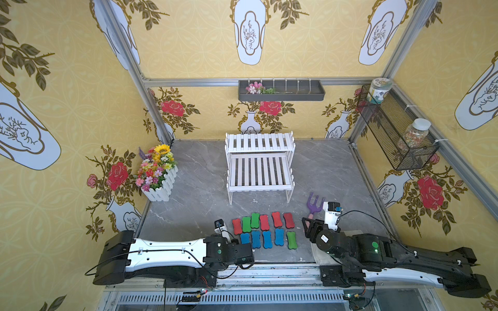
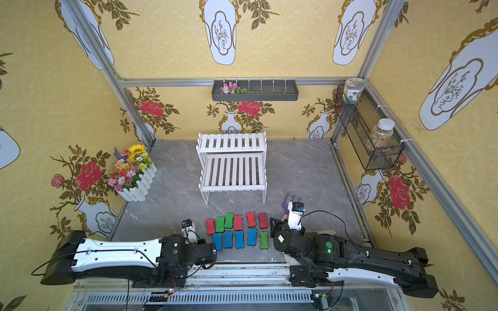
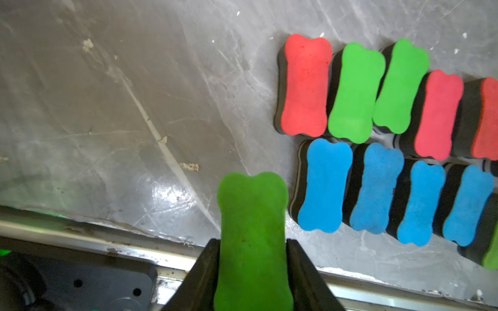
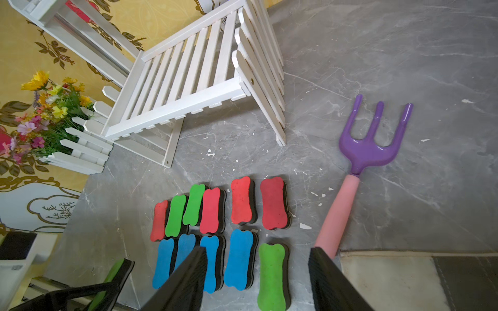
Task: Remove the whiteboard erasers from the shelf
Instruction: Place the whiteboard eraser at the center of the board.
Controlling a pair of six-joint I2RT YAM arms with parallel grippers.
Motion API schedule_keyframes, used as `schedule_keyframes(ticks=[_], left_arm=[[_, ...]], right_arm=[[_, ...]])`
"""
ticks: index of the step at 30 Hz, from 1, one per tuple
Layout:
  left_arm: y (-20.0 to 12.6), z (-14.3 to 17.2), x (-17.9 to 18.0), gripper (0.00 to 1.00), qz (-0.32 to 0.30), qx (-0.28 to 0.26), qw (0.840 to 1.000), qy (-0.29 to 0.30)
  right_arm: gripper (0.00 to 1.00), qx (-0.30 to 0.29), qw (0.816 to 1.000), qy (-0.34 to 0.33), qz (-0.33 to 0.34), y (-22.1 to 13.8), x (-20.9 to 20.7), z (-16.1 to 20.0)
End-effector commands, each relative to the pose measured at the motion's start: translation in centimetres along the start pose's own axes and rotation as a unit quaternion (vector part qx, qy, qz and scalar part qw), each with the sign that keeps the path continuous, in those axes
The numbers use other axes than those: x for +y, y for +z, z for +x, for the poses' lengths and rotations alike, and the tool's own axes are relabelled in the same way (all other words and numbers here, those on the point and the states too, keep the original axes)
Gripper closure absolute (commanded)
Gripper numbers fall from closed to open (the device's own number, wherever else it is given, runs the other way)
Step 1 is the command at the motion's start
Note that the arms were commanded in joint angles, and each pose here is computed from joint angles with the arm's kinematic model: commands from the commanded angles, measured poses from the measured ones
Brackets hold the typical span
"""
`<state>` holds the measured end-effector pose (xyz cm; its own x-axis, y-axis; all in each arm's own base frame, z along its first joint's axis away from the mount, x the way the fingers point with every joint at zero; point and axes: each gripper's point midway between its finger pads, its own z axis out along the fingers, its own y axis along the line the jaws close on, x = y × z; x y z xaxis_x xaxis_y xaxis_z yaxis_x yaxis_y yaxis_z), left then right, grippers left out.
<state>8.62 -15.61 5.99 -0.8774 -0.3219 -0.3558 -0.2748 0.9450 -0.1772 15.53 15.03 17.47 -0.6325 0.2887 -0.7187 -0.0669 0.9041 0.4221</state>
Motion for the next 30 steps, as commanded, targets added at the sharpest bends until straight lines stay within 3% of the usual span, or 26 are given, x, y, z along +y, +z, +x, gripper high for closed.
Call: schedule_keyframes(ticks=[1, 11, 17, 30], left_arm=[[0.6, 0.9, -1.3, 0.56, 0.026, 0.028, 0.999, -0.012], [2.5, 0.8, -2.1, 0.56, 0.013, 0.045, 0.998, 0.05], [3.6, 0.9, -1.2, 0.56, -0.04, 0.042, 0.995, 0.087], [3.9, -0.2, -0.6, 0.5, -0.067, 0.014, 0.991, 0.115]], right_arm=[[0.35, -0.017, 1.0, -0.005, 0.003, -0.3, -0.2, -0.9], [0.35, -0.02, 1.0, 0.0, 0.008, -0.5, -0.4, -1.1], [0.35, -0.022, 1.0, -0.001, 0.01, -0.6, -0.2, -1.4], [0.34, -0.022, 1.0, -0.005, 0.011, -0.5, 0.4, -1.6]])
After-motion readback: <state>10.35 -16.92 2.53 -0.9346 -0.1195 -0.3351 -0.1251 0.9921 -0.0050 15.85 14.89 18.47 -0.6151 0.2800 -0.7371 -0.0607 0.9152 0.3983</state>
